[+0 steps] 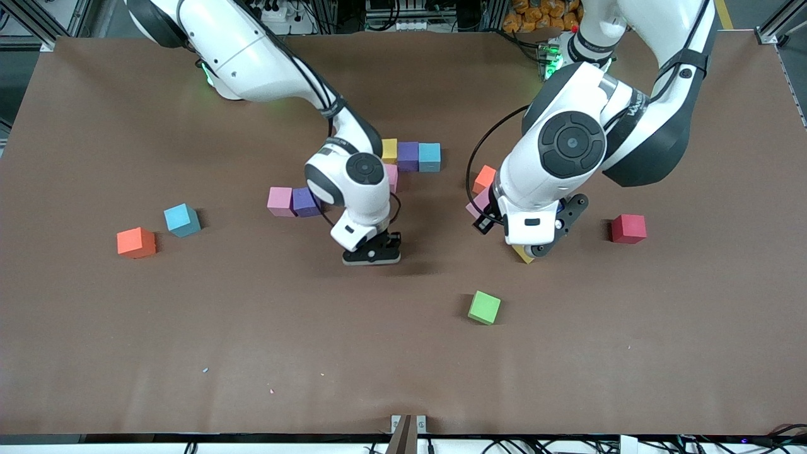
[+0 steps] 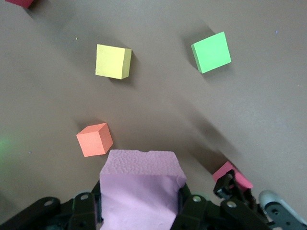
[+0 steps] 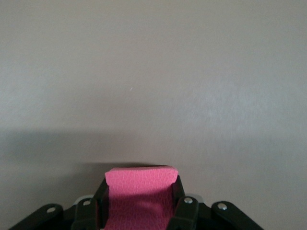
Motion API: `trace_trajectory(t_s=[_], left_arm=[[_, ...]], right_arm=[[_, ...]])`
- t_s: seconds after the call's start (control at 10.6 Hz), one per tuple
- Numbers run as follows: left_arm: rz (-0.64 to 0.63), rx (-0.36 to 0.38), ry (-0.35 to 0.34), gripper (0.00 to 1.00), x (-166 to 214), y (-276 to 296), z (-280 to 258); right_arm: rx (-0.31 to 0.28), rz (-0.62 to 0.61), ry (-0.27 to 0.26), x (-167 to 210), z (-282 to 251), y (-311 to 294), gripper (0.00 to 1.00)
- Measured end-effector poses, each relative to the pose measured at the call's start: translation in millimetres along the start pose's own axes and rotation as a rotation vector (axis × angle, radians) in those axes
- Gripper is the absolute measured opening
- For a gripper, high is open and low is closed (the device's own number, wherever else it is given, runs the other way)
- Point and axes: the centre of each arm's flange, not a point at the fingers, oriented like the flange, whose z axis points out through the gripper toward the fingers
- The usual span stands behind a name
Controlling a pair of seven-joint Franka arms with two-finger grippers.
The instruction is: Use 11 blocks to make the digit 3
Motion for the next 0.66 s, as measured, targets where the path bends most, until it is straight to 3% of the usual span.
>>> trace_trajectory(t_s=[0.28, 0.66], left_arm=[[0.005, 0.004, -0.001, 0.56, -3.3, 0.4, 1.3], [0.004, 0.016, -0.003, 0.56, -2.5, -1.0, 2.8]], right_arm=[[0.014, 0.021, -0.052, -26.1, -29.5, 1.5, 0.52], [0.084, 0.045, -0.043, -78.3, -6.3, 14.5, 0.52]])
